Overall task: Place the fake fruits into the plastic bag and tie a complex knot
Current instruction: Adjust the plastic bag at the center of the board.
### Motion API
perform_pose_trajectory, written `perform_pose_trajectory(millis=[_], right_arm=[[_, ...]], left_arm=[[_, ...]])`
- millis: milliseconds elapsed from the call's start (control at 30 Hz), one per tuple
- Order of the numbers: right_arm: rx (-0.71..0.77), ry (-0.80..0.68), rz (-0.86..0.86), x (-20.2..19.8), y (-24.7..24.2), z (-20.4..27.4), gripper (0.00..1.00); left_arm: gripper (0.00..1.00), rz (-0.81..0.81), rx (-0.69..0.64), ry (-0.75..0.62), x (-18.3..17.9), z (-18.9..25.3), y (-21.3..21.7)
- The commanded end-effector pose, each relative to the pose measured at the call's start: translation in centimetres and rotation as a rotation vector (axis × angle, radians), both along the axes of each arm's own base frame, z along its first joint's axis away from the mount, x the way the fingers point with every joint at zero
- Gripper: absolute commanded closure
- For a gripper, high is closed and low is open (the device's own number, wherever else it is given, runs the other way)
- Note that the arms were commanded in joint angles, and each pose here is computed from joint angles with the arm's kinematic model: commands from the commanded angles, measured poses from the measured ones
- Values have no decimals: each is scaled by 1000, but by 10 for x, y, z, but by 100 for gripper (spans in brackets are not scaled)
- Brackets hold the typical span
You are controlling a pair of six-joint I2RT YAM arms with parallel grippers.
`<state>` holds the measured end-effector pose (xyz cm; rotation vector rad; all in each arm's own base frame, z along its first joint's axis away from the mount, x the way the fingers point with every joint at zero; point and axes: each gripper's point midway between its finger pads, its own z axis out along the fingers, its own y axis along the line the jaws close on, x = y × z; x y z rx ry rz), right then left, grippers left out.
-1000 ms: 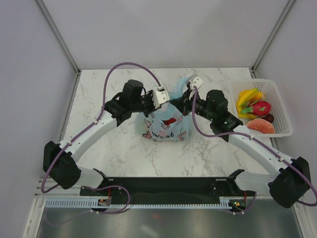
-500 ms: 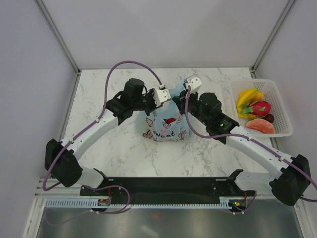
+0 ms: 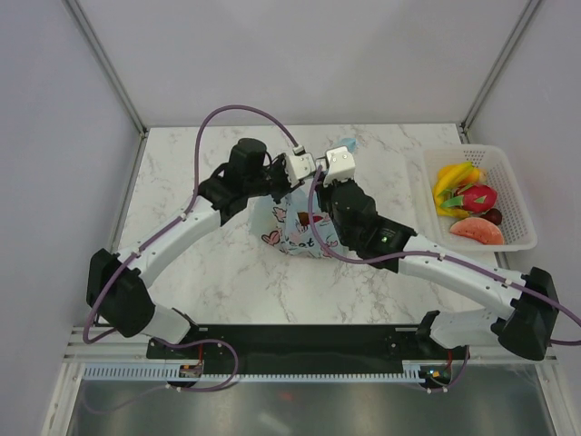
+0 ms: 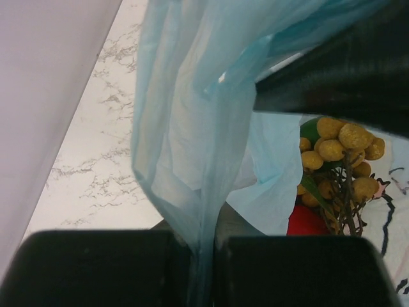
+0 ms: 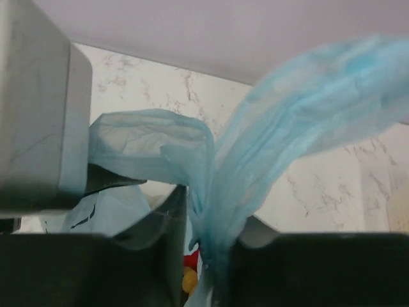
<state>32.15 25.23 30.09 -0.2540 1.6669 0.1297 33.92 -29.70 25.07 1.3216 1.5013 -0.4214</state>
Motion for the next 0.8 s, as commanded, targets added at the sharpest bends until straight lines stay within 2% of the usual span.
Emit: perform_pose_trajectory(millis=[0,133,367,433,567,700,767], right_arm=[[-69,-29,-145,4,-22,6,57],[-49,-51,-32,-1,-13,7,33],[51,-48,173,-4,-21,13,13],[74,-49,218,-3,-29,16,11],[153,-22,555,-30,-6,10,2],[179,-22,707,-44,5,9,2],[188,-14,719,-41,2,5,2]], left_arm=[[98,16,-55,-51,11,24,-7],[98,28,-34,-55,14,18,-5],[98,74,-16,-63,22,15,1],[98,94,-12,-64,23,15,4],[98,114,-13,-62,25,15,10],[98,128,-18,-54,26,15,14],[98,132,-18,-51,27,14,14]])
